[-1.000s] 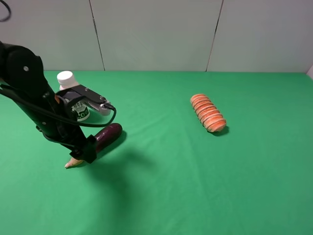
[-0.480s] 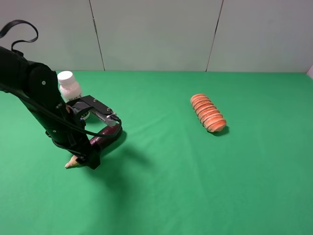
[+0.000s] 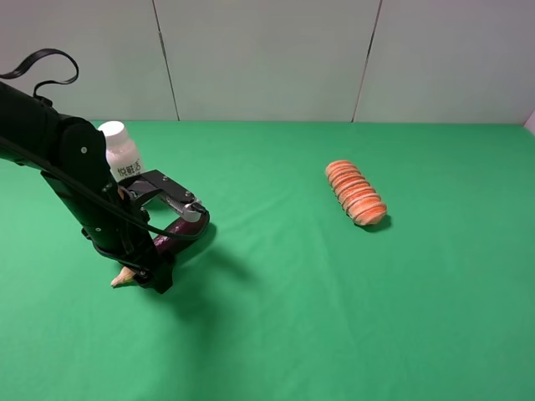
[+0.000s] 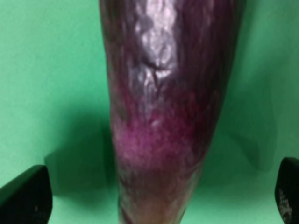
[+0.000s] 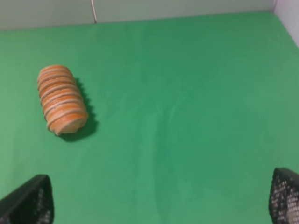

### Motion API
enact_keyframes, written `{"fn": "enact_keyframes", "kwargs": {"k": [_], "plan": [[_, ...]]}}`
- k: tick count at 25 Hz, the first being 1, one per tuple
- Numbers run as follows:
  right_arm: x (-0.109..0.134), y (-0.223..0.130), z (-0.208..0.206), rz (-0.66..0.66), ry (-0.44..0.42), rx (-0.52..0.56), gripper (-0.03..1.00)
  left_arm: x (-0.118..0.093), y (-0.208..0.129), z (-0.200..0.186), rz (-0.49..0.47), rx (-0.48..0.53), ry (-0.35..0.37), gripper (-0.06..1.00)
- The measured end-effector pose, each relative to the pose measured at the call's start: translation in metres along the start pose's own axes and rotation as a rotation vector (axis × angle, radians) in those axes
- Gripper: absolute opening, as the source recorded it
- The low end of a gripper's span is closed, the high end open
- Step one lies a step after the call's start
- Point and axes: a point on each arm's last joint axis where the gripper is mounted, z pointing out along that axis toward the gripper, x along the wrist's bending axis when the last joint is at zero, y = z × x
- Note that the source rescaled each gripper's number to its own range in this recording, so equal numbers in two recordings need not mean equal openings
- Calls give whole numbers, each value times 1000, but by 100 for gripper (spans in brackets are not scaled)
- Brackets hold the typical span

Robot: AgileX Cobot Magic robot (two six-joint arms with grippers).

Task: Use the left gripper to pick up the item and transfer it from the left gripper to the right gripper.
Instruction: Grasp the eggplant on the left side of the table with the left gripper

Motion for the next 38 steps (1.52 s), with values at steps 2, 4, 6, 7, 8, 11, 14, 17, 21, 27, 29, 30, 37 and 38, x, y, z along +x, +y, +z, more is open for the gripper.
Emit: {"fn": "enact_keyframes", "kwargs": {"k": [2, 4, 6, 7, 8, 11, 14, 17, 21, 27, 29, 30, 37, 38], "plan": [[0, 0, 0, 0, 0, 0, 100, 0, 0, 0, 0, -4, 1, 92], [0, 0, 0, 0, 0, 0, 100, 0, 0, 0, 0, -5, 2, 90], [0, 0, 0, 0, 0, 0, 100, 0, 0, 0, 0, -5, 2, 86], [0, 0, 0, 0, 0, 0, 100, 0, 0, 0, 0, -5, 2, 84], [0, 0, 0, 0, 0, 0, 100, 0, 0, 0, 0, -5, 2, 81], [0, 0, 0, 0, 0, 0, 100, 0, 0, 0, 1, -3, 1, 70], [0, 0, 0, 0, 0, 0, 100, 0, 0, 0, 4, 5, -2, 55], [0, 0, 0, 0, 0, 0, 100, 0, -1, 0, 4, 6, -2, 36], [0, 0, 0, 0, 0, 0, 100, 0, -1, 0, 4, 6, -2, 13], [0, 0, 0, 0, 0, 0, 100, 0, -1, 0, 5, 7, -2, 0], [0, 0, 0, 0, 0, 0, 100, 0, -1, 0, 5, 7, -2, 0], [0, 0, 0, 0, 0, 0, 100, 0, -1, 0, 5, 7, -2, 0], [0, 0, 0, 0, 0, 0, 100, 0, -1, 0, 17, 9, 5, 0], [0, 0, 0, 0, 0, 0, 100, 1, -1, 0, 32, 12, 13, 0]]}}
